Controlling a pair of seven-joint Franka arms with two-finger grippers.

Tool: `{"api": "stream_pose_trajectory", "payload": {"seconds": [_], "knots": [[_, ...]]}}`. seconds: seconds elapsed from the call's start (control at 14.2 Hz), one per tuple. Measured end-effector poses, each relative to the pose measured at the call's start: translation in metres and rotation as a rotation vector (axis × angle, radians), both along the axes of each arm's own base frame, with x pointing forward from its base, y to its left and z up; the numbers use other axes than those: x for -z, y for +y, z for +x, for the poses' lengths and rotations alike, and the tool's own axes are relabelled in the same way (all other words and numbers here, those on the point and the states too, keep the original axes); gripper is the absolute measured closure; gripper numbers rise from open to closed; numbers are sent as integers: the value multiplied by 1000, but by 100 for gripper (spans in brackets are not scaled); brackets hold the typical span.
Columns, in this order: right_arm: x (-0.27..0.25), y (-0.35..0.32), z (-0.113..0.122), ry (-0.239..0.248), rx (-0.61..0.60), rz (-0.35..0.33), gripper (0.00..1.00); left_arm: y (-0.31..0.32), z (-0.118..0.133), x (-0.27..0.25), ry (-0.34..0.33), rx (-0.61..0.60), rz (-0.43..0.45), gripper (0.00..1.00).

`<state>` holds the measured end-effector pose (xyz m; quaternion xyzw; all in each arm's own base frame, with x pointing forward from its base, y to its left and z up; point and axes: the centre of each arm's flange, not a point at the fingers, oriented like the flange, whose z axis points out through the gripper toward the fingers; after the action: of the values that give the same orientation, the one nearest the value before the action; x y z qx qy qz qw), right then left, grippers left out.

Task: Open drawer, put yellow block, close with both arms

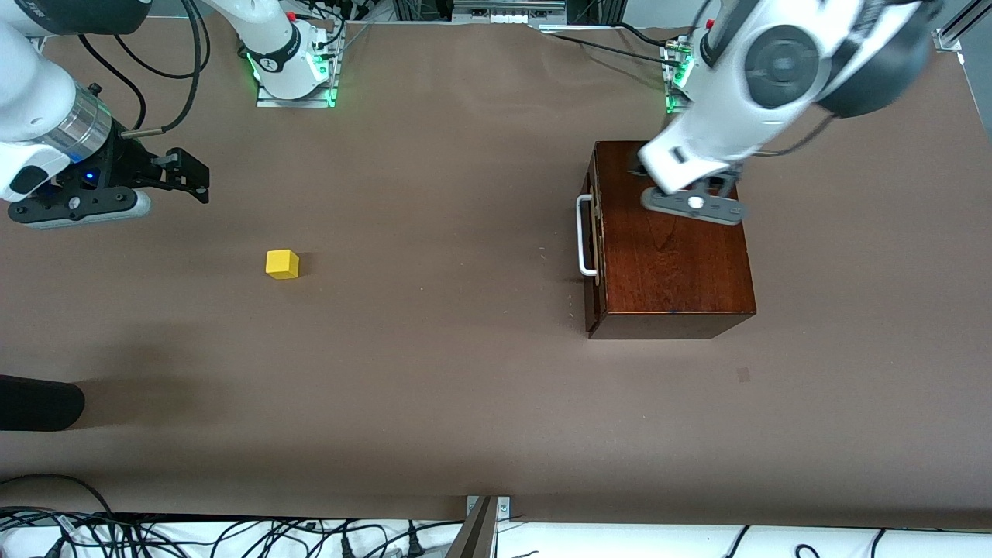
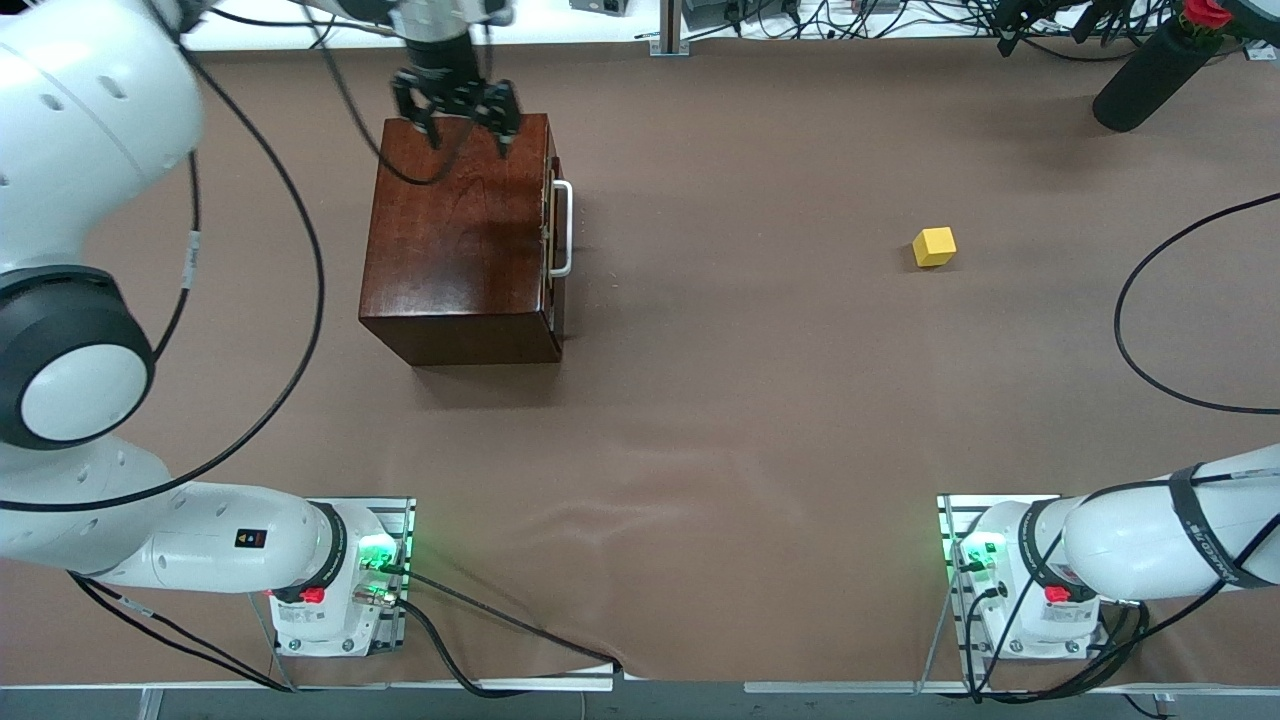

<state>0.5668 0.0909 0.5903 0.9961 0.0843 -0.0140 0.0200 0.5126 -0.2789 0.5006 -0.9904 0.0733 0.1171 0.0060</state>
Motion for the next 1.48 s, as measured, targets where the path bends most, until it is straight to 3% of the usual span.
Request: {"api": "stream_pose_trajectory", "payload": {"seconds": [0.56,1.48], "knots": [[0,0,0,0,-1,0,0,-131,-23,92,-63,-45,115,0],[0,0,0,0,-1,0,0,-148,-18,189,-158,8,300,0]]}}
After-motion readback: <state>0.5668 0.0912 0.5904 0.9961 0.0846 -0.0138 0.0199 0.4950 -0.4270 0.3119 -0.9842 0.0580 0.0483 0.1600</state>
